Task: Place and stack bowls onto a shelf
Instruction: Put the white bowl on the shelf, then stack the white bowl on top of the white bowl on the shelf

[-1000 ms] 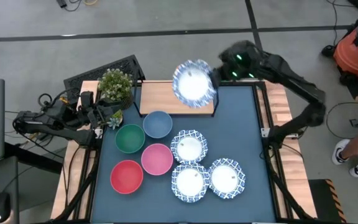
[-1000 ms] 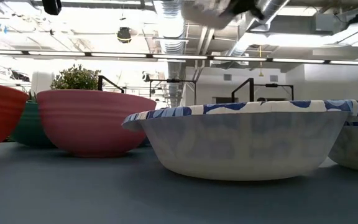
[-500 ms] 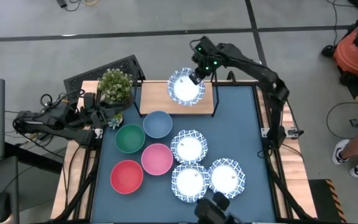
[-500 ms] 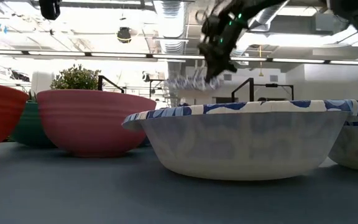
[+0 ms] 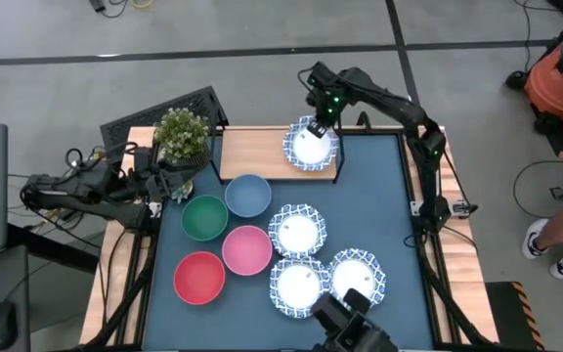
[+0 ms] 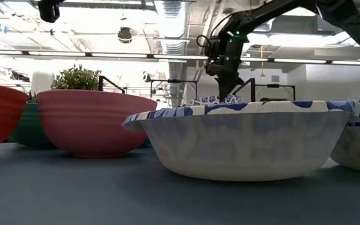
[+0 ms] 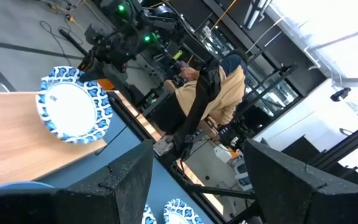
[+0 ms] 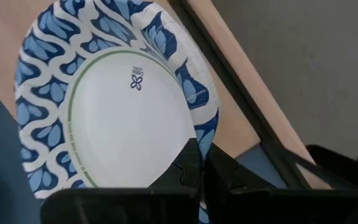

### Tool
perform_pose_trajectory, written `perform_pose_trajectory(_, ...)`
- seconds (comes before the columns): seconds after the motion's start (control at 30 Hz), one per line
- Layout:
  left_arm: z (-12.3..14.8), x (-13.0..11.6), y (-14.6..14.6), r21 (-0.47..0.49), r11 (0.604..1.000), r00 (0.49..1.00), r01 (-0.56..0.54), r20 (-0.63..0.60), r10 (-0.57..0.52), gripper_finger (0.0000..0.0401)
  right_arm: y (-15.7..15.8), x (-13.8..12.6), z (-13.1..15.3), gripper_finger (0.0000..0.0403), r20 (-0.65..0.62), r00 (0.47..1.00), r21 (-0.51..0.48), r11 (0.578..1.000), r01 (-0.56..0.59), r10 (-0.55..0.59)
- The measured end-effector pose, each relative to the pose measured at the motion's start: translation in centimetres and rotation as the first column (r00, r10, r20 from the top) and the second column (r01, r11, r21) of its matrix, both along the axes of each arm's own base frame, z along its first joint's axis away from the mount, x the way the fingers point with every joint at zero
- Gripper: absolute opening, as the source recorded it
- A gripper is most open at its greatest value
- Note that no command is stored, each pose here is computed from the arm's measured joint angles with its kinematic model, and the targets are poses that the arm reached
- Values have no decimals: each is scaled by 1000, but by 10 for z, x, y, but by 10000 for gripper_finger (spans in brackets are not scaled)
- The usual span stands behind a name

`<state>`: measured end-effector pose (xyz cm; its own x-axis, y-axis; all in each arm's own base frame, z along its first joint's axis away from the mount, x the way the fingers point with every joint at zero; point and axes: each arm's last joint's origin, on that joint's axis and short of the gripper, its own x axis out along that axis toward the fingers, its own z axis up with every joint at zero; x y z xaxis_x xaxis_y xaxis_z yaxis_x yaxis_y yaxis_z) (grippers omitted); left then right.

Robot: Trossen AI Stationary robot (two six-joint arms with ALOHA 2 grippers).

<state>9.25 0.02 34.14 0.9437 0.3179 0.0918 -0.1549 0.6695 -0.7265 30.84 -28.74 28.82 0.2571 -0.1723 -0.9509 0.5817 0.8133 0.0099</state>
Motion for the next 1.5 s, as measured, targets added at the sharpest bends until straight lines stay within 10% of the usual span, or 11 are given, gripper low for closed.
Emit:
perform_pose_trajectory(0.23, -1, 0, 0, 1, 1000, 1000, 0, -12, 0, 235, -5, 2, -16, 29, -41, 999, 39, 999, -4, 5)
perform_pose_trajectory(0.57, -1, 0, 0, 0, 1000, 1000, -1, -10, 1, 235, -8, 7, -13, 141, -4, 999, -14, 999, -36, 36)
perform_pose_trajectory(0.83, -1, 0, 0, 1, 1000, 1000, -1, -10, 1, 235, 7, 1, 43, 220, 6, 1000, -10, 1000, -27, 27)
perform_pose_trajectory(1.17, -1, 0, 0, 8, 1000, 1000, -1, -12, 1, 235, 121, -21, 114, 228, 60, 998, 84, 996, -4, -1)
perform_pose_trajectory(1.5, -1, 0, 0, 0, 1000, 1000, -1, -9, 1, 235, 260, -83, 92, 228, -5, 998, 112, 992, 61, -61)
